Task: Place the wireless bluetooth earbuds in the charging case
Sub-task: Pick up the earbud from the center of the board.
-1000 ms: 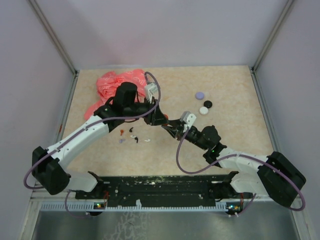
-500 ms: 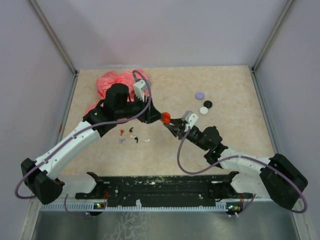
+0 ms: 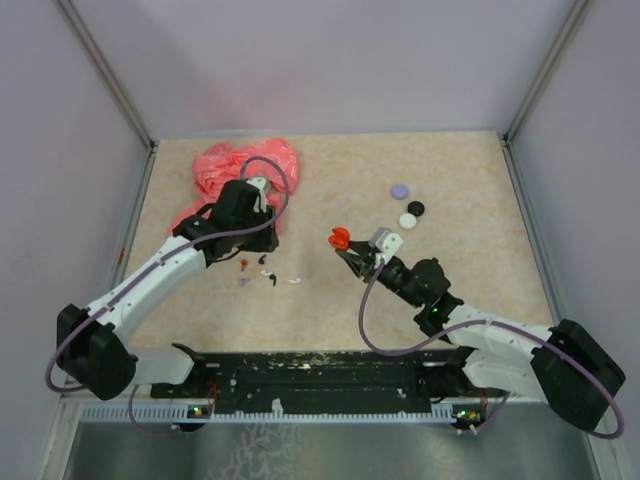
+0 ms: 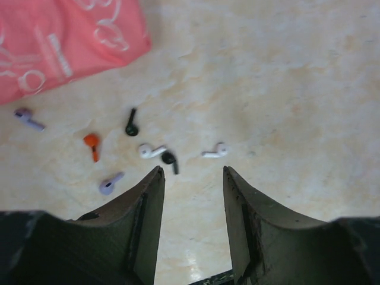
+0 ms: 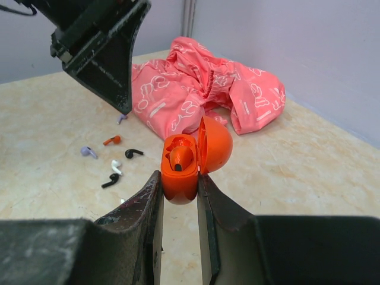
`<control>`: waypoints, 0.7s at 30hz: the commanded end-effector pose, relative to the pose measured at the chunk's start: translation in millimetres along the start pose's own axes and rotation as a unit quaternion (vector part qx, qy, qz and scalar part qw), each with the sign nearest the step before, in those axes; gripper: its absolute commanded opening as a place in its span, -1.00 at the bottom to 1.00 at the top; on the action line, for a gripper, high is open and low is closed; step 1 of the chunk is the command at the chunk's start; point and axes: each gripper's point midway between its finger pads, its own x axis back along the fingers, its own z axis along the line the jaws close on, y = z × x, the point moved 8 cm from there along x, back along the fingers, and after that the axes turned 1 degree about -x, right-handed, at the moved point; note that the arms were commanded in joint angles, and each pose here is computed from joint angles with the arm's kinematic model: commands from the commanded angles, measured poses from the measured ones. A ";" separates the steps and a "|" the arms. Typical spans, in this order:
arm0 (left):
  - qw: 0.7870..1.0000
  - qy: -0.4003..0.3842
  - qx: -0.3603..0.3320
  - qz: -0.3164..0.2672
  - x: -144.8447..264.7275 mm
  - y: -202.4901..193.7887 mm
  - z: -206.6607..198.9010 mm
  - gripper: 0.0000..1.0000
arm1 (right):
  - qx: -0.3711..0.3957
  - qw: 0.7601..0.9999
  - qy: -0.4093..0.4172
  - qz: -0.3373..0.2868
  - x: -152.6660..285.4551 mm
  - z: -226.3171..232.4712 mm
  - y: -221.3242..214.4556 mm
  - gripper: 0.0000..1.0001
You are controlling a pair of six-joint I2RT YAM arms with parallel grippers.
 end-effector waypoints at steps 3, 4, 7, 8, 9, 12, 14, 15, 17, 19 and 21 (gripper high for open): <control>0.991 0.078 0.065 0.090 -22.5 -33.9 65.3 -0.01 | 0.013 0.999 -0.015 -0.030 4.1 -4.3 12.3 -1.00; 0.989 0.083 0.067 0.101 -25.9 -36.6 72.3 -0.01 | 0.013 0.999 -0.015 -0.030 4.5 -4.1 12.2 -1.00; 0.983 0.097 0.068 0.137 -37.8 -42.7 90.0 -0.01 | 0.014 0.999 -0.018 -0.031 5.3 -4.8 12.7 -1.00; 0.981 0.097 0.069 0.150 -42.2 -43.9 94.0 -0.01 | 0.014 0.999 -0.017 -0.030 5.3 -4.6 12.1 -1.00; 0.979 0.099 0.068 0.163 -46.8 -45.2 97.8 -0.01 | 0.014 0.999 -0.018 -0.030 5.4 -4.6 12.0 -1.00; 0.974 0.104 0.058 0.192 -62.1 -48.3 106.7 -0.01 | 0.013 0.999 -0.016 -0.030 5.1 -4.1 11.0 -1.00; 0.971 0.106 0.053 0.207 -71.6 -49.9 112.6 -0.02 | 0.011 0.999 -0.014 -0.030 5.2 -3.6 10.5 -1.00; 0.969 0.107 0.053 0.215 -76.0 -50.7 115.5 -0.04 | 0.011 0.999 -0.014 -0.030 5.5 -3.8 10.3 -1.00; 0.967 0.104 0.054 0.226 -83.2 -50.5 120.3 -0.07 | 0.011 0.999 -0.015 -0.030 5.8 -4.0 10.5 -1.00; 0.965 0.101 0.055 0.235 -89.6 -49.4 123.8 -0.09 | 0.011 0.999 -0.016 -0.029 6.2 -3.9 10.0 -1.00; 0.964 0.098 0.051 0.241 -94.2 -46.9 125.5 -0.10 | 0.011 0.999 -0.018 -0.029 6.6 -4.5 10.0 -1.00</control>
